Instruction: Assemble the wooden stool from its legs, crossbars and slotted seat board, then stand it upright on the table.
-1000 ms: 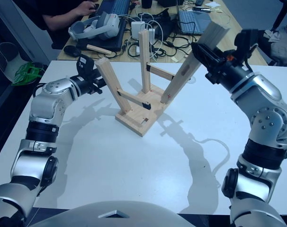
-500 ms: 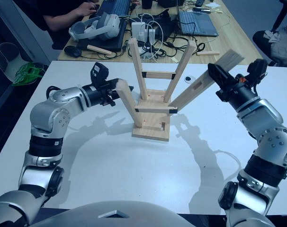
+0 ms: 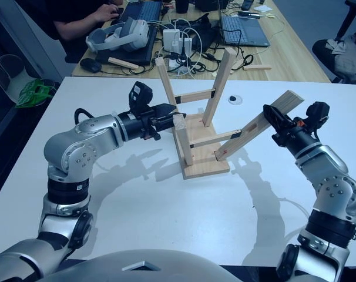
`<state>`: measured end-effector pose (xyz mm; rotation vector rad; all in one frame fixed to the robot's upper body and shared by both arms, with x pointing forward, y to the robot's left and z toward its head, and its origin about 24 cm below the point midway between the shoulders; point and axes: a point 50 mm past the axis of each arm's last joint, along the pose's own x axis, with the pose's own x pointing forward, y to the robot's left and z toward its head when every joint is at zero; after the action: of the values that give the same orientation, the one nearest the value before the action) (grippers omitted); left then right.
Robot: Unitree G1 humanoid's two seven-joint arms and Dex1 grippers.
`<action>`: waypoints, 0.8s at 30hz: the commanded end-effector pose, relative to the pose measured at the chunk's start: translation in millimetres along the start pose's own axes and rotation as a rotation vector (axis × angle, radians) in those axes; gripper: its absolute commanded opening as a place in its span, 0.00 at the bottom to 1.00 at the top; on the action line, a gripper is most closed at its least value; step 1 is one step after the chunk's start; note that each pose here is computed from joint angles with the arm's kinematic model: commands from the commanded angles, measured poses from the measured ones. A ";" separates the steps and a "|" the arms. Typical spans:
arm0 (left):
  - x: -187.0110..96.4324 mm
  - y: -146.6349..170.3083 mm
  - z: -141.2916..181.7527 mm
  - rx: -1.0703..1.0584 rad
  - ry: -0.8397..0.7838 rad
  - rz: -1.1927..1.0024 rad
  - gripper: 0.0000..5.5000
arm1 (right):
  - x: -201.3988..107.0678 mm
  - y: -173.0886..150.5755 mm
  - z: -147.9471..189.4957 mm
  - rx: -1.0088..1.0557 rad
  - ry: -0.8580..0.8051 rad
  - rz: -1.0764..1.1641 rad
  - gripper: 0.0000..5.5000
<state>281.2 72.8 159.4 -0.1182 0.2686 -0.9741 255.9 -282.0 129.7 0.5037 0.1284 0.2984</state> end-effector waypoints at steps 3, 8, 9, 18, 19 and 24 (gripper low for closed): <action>0.1 -0.1 1.9 -0.004 -0.007 0.015 0.41 | 4.3 6.2 -4.3 -0.171 0.080 0.038 0.18; 1.6 -1.0 3.6 -0.013 -0.021 0.022 0.41 | 7.6 16.5 -13.2 -0.285 0.134 0.117 0.18; 1.6 -1.1 3.8 -0.012 -0.021 0.022 0.41 | 8.7 18.4 -12.6 -0.288 0.131 0.125 0.18; 2.1 -0.7 3.3 -0.008 -0.016 0.034 0.41 | -2.8 8.5 -25.0 -0.231 0.138 0.117 0.18; 2.3 -0.7 3.0 -0.009 -0.015 0.036 0.41 | -5.9 6.2 -28.0 -0.221 0.136 0.110 0.18; 3.5 0.1 2.7 -0.008 -0.010 0.042 0.41 | -11.7 4.7 -35.9 -0.199 0.105 0.106 0.18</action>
<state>282.7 71.1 159.1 -0.1367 0.2692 -0.9327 243.7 -265.9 123.7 0.2728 0.0687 0.4630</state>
